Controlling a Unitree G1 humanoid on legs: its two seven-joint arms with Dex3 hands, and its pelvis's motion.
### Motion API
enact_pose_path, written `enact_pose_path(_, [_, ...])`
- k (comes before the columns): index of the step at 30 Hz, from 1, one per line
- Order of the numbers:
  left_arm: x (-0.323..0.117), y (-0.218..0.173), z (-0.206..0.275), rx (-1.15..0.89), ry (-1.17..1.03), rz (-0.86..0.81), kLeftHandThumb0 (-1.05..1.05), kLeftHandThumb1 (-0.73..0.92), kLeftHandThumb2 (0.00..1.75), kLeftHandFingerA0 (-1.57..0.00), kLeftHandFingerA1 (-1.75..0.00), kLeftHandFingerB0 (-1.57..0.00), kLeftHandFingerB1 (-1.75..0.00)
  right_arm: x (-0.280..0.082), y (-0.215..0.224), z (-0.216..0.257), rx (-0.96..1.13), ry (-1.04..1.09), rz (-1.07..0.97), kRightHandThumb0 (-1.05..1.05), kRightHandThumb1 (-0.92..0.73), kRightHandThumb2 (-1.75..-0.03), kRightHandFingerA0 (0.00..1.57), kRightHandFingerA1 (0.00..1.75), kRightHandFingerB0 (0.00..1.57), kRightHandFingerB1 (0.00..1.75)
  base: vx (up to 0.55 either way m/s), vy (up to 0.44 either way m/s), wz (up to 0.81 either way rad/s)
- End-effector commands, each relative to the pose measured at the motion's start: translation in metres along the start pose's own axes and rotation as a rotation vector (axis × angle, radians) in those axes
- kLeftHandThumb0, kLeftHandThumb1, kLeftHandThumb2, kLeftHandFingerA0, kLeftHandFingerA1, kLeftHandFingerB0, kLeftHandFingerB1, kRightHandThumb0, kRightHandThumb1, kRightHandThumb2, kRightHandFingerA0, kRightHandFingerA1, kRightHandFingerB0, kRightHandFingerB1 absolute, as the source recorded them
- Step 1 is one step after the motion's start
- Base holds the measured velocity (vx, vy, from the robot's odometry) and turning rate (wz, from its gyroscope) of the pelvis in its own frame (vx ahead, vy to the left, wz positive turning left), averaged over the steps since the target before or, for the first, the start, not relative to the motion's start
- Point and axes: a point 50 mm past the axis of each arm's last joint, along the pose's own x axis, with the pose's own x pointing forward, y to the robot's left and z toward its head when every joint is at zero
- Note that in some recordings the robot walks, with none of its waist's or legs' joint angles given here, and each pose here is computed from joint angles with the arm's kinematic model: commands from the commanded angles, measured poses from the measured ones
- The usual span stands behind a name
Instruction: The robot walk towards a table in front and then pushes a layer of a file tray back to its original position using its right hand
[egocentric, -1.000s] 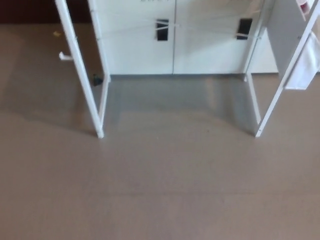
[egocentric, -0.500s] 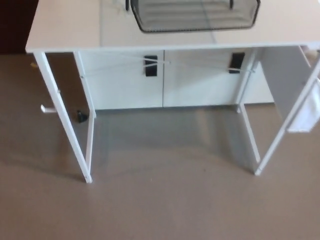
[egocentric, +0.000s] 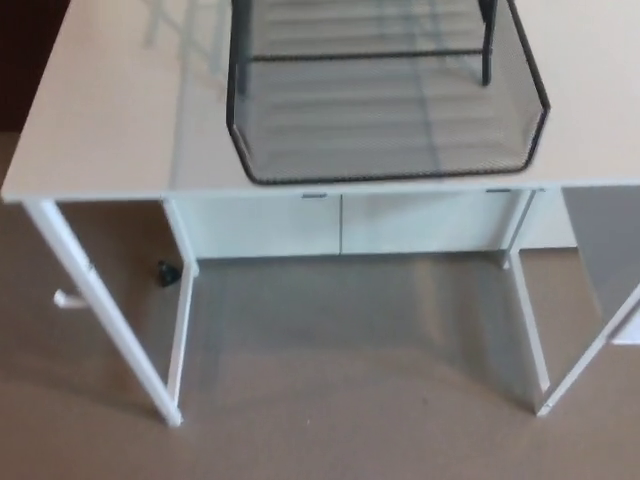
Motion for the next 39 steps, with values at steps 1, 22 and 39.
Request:
enact_pose_path(1, [0.0,0.006,0.004,0.027,-0.015,0.009,0.02,0.52,0.92,-0.3,-0.56,-0.14,-0.48,-0.001,0.001,0.003,-0.026,-0.013,-0.006,-0.63,-0.45,-0.8,0.59,0.59,0.35,0.48,0.31,0.142,-0.06])
enact_pose_path(22, [0.0,0.006,0.011,0.052,-0.034,-0.006,-0.01,0.53,0.93,-0.3,-0.56,-0.14,-0.48,0.004,0.0,0.007,-0.033,-0.027,-0.003,-0.61,-0.44,-0.79,0.61,0.61,0.36,0.48,0.18,-0.042,0.05])
enact_pose_path(39, [0.002,0.007,0.015,0.061,-0.034,0.014,0.0,0.52,0.92,-0.36,-0.58,-0.16,-0.48,0.007,0.0,0.005,-0.067,-0.035,0.001,-0.6,-0.45,-0.81,0.61,0.59,0.36,0.48,0.07,0.113,0.0])
